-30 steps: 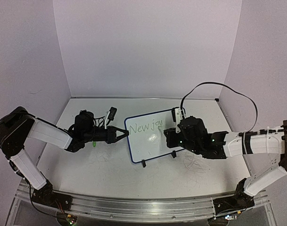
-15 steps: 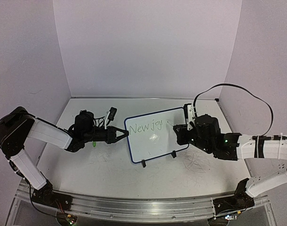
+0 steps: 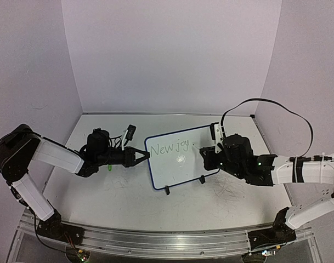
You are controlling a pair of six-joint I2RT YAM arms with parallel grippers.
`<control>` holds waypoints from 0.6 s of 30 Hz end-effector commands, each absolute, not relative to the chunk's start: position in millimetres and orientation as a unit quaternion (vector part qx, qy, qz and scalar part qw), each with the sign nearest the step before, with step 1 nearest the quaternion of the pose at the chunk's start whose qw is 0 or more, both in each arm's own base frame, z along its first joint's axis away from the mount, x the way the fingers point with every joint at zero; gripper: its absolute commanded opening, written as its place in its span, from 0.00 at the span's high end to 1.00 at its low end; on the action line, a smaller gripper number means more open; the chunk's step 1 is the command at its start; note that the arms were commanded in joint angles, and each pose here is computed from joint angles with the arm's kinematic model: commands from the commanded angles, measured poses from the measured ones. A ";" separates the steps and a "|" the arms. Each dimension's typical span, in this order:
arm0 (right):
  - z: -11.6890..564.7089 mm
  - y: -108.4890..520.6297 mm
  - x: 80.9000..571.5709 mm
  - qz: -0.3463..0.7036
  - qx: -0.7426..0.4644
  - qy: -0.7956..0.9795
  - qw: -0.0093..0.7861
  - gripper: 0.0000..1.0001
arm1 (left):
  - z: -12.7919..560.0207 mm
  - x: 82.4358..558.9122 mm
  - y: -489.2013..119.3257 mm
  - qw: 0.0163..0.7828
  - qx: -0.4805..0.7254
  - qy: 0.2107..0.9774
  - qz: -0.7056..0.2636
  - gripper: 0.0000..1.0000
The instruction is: Write a sentence on the whiteboard
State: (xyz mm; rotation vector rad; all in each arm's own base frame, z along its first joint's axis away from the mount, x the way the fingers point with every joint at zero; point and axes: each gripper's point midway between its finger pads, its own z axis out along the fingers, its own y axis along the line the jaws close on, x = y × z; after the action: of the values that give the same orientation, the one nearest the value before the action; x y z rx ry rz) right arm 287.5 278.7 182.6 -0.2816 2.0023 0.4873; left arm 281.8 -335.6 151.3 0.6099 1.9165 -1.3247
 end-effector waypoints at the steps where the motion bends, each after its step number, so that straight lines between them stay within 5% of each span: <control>1: 204.6 288.7 295.1 0.217 -0.111 0.814 0.527 1.00 | 167.1 284.3 -334.3 0.377 0.237 0.734 -0.513 1.00; 18: 203.4 283.1 303.6 0.203 -0.108 0.815 0.531 1.00 | 168.8 284.3 -335.0 0.378 0.238 0.733 -0.513 1.00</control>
State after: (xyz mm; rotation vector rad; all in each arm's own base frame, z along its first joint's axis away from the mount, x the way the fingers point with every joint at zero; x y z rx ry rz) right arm 292.5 276.5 181.1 -0.2722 2.0030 0.4708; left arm 282.5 -335.0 150.6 0.6053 1.9211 -1.3179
